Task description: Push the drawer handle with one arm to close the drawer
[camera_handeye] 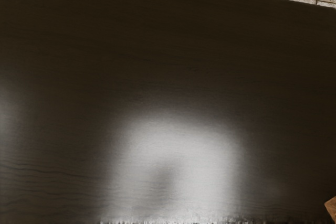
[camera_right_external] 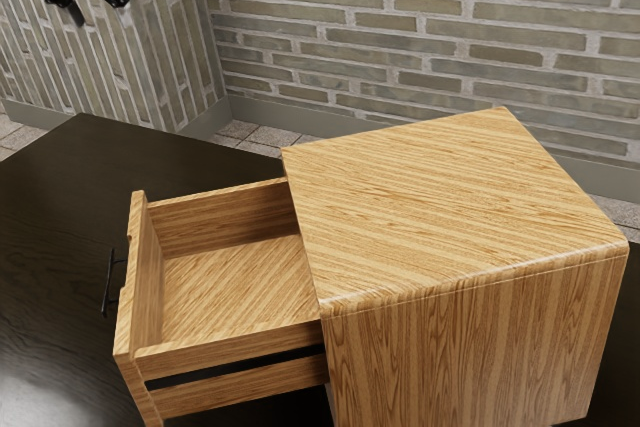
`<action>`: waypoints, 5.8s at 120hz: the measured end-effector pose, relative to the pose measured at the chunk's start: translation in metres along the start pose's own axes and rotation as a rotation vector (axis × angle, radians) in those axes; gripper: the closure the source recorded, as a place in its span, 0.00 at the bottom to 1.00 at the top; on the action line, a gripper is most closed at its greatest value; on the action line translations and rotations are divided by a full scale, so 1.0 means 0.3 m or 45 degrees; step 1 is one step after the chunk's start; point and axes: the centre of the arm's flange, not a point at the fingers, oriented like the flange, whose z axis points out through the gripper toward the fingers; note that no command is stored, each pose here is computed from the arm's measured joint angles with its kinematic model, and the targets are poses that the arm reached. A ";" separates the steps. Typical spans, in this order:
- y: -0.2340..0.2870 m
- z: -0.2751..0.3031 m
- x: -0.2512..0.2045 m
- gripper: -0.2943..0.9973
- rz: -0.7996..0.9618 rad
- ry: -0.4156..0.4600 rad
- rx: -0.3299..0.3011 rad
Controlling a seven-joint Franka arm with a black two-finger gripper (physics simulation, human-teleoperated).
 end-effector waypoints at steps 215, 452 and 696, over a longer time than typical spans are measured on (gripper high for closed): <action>0.345 0.479 -1.107 0.80 1.339 -0.082 -0.059; 0.729 0.544 -1.018 0.84 1.549 -0.012 -0.103; 0.976 0.338 -0.922 0.39 1.512 0.037 -0.125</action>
